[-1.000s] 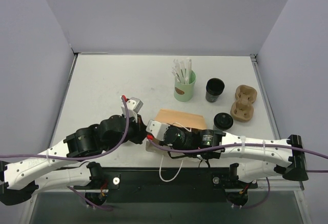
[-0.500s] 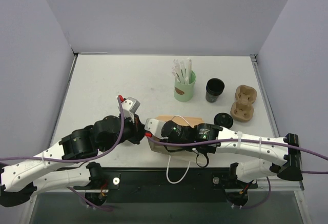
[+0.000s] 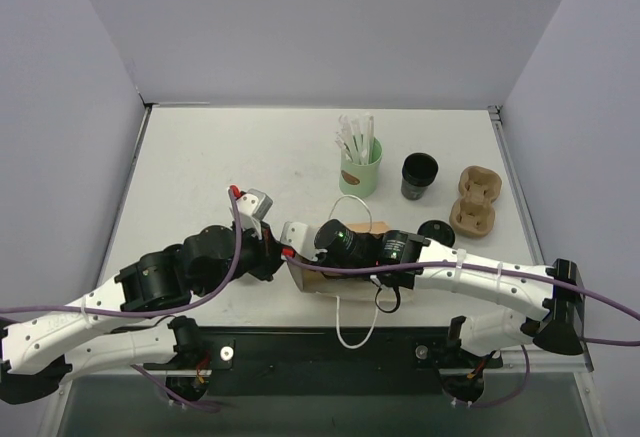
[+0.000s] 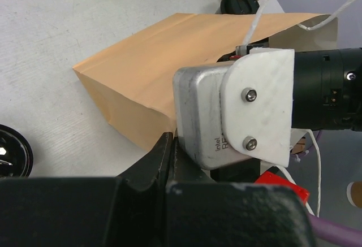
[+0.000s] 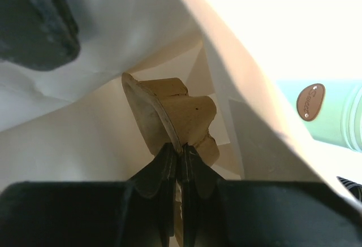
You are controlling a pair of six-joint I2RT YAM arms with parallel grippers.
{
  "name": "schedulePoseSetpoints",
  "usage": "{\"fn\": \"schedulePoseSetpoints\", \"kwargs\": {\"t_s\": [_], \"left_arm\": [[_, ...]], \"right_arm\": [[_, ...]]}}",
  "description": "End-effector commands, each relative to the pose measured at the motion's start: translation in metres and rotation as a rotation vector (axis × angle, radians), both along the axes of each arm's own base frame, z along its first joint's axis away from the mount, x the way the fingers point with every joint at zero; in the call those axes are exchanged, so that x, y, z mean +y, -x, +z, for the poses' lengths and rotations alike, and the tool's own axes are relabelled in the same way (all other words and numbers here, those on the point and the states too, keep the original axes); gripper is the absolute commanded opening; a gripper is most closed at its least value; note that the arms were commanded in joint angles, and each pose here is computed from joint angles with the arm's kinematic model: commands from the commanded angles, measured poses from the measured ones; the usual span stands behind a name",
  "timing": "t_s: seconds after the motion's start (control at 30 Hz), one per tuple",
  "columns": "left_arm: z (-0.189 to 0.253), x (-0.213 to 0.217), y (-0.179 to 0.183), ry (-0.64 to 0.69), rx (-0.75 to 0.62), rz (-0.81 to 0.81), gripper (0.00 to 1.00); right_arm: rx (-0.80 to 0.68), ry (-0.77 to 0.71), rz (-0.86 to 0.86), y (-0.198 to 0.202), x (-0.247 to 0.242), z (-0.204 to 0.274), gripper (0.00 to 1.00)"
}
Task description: Pack the takeout coffee
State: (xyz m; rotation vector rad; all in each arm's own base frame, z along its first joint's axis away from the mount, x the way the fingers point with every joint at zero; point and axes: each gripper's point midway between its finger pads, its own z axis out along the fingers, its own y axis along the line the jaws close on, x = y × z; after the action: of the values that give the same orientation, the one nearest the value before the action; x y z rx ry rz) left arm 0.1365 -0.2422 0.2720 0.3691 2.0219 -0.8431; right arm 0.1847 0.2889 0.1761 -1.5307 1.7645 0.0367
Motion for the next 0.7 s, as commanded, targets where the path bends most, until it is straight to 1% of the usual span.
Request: {"fn": "schedulePoseSetpoints", "kwargs": {"t_s": [0.0, 0.07, 0.1, 0.17, 0.2, 0.23, 0.3, 0.4, 0.5, 0.53, 0.57, 0.6, 0.63, 0.67], "left_arm": [[0.016, 0.001, -0.003, 0.005, -0.003, 0.026, 0.0], [0.014, 0.004, -0.007, -0.024, 0.007, 0.058, 0.0], [0.022, 0.003, -0.009, -0.014, -0.003, 0.062, 0.0], [0.022, 0.002, -0.01, -0.036, -0.001, 0.063, 0.0], [0.028, 0.002, -0.012, -0.033, -0.01, 0.07, 0.0], [0.026, 0.003, -0.013, -0.056, -0.005, 0.073, 0.0], [0.029, 0.003, -0.015, -0.068, -0.008, 0.081, 0.0], [0.035, 0.004, -0.017, -0.076, -0.011, 0.093, 0.0], [0.05, 0.007, -0.021, -0.07, -0.021, 0.108, 0.0], [0.049, 0.008, -0.022, -0.095, -0.014, 0.116, 0.0], [0.064, 0.009, -0.024, -0.066, -0.019, 0.127, 0.0], [0.067, 0.01, -0.024, -0.065, -0.013, 0.134, 0.0], [0.063, 0.011, -0.026, -0.095, 0.006, 0.145, 0.0], [0.073, 0.009, -0.024, -0.067, 0.019, 0.143, 0.0]], "right_arm": [[-0.045, -0.061, -0.055, -0.008, -0.004, 0.034, 0.0], [-0.068, -0.119, -0.063, -0.008, -0.004, 0.059, 0.0], [-0.071, -0.128, -0.055, -0.007, -0.005, 0.066, 0.0], [-0.068, -0.173, -0.015, -0.002, -0.002, 0.09, 0.0], [-0.059, -0.162, -0.008, 0.0, -0.006, 0.094, 0.0], [-0.059, -0.167, -0.016, 0.001, -0.008, 0.1, 0.0], [-0.069, -0.199, -0.03, 0.001, -0.011, 0.116, 0.0], [-0.091, -0.265, -0.094, -0.003, -0.018, 0.136, 0.0], [-0.095, -0.351, -0.173, -0.007, -0.027, 0.157, 0.0], [-0.094, -0.382, -0.198, -0.01, -0.032, 0.164, 0.0], [-0.075, -0.417, -0.216, -0.008, -0.033, 0.168, 0.0], [-0.048, -0.441, -0.195, -0.005, -0.03, 0.17, 0.0], [-0.028, -0.466, -0.176, -0.001, -0.031, 0.173, 0.0], [-0.01, -0.477, -0.161, 0.001, -0.031, 0.173, 0.0]]}}
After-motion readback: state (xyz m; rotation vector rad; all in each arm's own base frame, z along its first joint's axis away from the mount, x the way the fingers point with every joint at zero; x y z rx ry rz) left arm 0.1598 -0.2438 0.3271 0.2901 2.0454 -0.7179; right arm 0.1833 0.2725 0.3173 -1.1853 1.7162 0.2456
